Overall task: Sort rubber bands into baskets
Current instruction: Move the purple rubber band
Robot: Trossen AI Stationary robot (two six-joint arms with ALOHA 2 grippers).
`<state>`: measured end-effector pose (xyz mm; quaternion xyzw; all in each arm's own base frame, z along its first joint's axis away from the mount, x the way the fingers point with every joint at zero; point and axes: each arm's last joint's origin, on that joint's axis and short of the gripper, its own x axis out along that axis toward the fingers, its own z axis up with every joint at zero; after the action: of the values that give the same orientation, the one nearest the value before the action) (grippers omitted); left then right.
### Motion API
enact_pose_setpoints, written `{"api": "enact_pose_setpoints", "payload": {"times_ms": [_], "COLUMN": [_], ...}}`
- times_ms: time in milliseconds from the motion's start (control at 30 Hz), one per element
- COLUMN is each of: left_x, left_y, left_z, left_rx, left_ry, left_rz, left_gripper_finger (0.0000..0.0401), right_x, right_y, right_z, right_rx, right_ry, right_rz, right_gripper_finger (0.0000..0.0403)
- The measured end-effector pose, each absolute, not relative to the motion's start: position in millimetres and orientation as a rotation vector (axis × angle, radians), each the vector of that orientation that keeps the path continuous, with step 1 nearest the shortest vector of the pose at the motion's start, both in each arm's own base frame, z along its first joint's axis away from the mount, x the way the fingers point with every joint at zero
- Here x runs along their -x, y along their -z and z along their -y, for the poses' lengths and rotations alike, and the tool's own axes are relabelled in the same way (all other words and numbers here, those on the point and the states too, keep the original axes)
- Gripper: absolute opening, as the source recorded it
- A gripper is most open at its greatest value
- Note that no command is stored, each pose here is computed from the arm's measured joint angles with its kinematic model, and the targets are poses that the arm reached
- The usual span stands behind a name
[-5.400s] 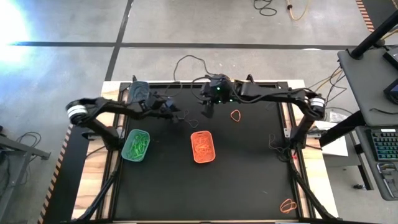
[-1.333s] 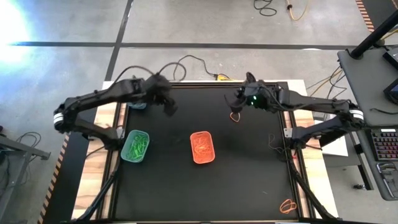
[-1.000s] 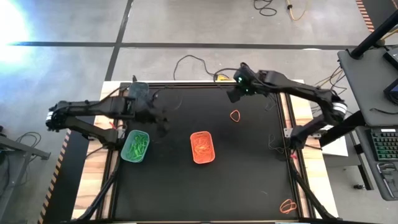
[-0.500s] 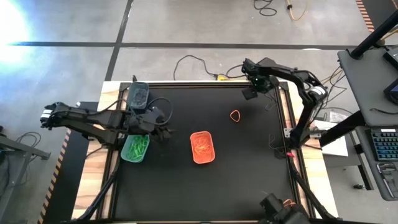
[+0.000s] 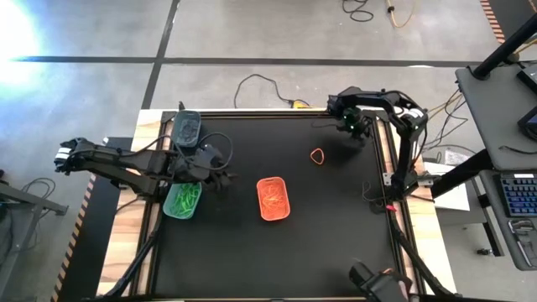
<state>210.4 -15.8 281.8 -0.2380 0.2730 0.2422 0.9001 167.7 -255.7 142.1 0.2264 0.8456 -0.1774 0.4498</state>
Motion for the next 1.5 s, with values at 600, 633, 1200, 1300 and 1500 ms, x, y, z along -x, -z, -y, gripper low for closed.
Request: {"api": "enact_pose_setpoints", "payload": {"times_ms": [600,633,1200,1300,1500], "left_x": [-218,-219,-222,-215,-194], "left_y": [-276,-275,-284,-295,-320], "left_z": [16,17,17,16,11], "left_rx": [0.560,0.563,0.542,0.517,0.437], "left_ry": [-0.553,-0.556,-0.542,-0.534,-0.601], "left_rz": [-0.545,-0.548,-0.539,-0.546,-0.530], "left_gripper_finger": [0.0233,0.0233,0.0233,0.0233,0.0233], "right_x": [-175,-174,-176,-185,-213], "right_y": [-104,-103,-110,-124,-156], "right_z": [253,252,249,246,221], "right_rx": [-0.377,-0.375,-0.375,-0.323,-0.267], "right_ry": [0.332,0.334,0.417,0.455,0.442], "right_rz": [-2.252,-2.254,-2.190,-2.115,-1.914], "right_gripper_finger": [0.0199,0.0194,0.0013,0.0009,0.0009]}}
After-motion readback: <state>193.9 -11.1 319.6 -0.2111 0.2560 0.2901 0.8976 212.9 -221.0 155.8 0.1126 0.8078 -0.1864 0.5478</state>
